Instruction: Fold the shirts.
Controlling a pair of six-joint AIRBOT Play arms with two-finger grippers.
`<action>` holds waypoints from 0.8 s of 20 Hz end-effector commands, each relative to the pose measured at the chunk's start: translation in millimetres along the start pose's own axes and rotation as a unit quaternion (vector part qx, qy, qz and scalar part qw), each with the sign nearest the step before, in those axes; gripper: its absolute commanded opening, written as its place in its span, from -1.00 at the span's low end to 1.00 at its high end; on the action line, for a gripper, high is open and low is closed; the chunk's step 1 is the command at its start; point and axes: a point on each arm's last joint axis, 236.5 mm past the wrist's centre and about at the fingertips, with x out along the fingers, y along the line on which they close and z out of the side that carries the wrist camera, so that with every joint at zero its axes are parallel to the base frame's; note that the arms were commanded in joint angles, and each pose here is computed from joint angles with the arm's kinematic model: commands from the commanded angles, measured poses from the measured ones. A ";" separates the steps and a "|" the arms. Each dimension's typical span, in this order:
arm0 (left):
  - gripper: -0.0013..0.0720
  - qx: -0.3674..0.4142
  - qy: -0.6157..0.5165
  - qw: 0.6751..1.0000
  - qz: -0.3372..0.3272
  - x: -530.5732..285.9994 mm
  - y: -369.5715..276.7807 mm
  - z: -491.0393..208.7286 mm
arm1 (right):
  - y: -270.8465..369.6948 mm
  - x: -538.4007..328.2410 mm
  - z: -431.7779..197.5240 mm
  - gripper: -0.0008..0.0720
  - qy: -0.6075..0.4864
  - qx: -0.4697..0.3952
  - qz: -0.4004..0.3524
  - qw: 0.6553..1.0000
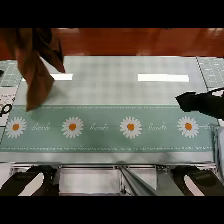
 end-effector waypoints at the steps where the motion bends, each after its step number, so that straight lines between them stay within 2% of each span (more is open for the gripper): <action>1: -0.90 -0.003 -0.019 0.994 -0.109 -19.7 -89.9 11.6 | 2.4 -9.1 -2.7 0.13 -0.004 0.000 0.005 1.000; 5: -0.90 0.001 -0.030 0.978 -0.207 -25.0 -164.1 6.0 | 4.4 -9.1 -5.0 0.13 0.001 0.002 0.009 1.000; 8: -0.90 -0.007 0.007 0.969 -0.245 -13.7 -192.8 -32.4 | 5.0 -9.0 -5.1 0.13 0.001 0.003 0.011 1.000; 10: -0.90 -0.029 0.078 0.967 -0.241 9.0 -191.6 -91.0 | 5.1 -9.0 -5.2 0.13 0.001 0.004 0.011 1.000; 13: -0.90 -0.046 0.229 0.950 -0.208 39.0 -170.8 -234.3 | 5.1 -9.0 -5.2 0.13 0.001 0.007 0.011 1.000; 16: -0.90 -0.087 0.353 0.923 -0.126 39.5 -113.2 -376.1 | 5.0 -2.3 -14.7 0.13 0.015 0.017 0.014 1.000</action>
